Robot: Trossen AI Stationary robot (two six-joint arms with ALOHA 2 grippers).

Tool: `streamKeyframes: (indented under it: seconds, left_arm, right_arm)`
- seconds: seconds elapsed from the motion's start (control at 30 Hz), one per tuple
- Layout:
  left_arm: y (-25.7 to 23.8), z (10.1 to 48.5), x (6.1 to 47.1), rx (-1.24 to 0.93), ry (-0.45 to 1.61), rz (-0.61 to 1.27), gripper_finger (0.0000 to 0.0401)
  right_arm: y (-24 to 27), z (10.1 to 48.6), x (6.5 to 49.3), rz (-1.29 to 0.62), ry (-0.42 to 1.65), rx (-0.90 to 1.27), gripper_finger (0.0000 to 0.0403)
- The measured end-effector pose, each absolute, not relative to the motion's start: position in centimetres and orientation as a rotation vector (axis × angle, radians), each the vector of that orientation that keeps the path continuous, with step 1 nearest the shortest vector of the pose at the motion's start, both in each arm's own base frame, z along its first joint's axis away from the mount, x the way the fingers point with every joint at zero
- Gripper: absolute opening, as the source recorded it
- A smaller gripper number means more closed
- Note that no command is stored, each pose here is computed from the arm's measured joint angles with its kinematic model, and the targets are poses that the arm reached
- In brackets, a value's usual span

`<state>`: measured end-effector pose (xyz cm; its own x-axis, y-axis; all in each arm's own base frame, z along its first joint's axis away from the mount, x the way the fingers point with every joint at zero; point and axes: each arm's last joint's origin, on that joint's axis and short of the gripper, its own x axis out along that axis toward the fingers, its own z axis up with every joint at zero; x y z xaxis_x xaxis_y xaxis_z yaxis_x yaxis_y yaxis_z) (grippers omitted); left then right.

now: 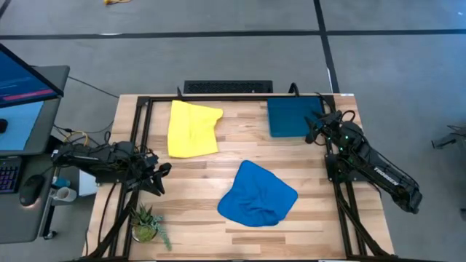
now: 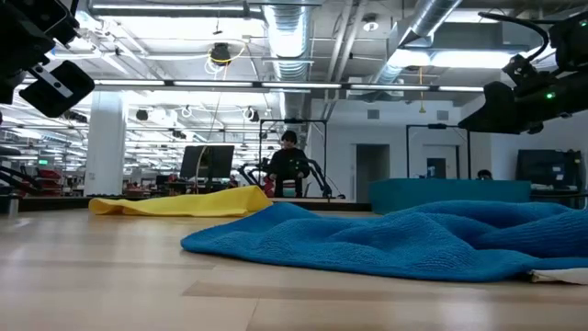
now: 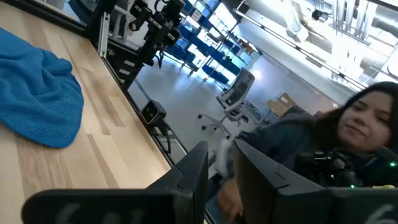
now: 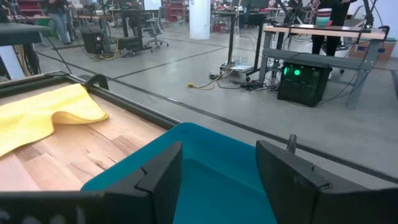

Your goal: Roll microfiber towels into tight, uniform cylinder then place into a basket

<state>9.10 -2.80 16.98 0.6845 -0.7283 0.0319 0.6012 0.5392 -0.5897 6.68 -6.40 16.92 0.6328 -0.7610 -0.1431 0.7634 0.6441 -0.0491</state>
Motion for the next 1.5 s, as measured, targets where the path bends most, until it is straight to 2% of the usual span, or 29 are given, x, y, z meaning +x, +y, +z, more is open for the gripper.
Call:
streamKeyframes:
  seconds: [1.5]
  left_arm:
    - [-2.75,16.99,9.16,-0.611,0.219,-0.773,0.0067]
  right_arm:
    - [-6.4,16.92,6.68,-0.872,0.156,0.017,0.0225]
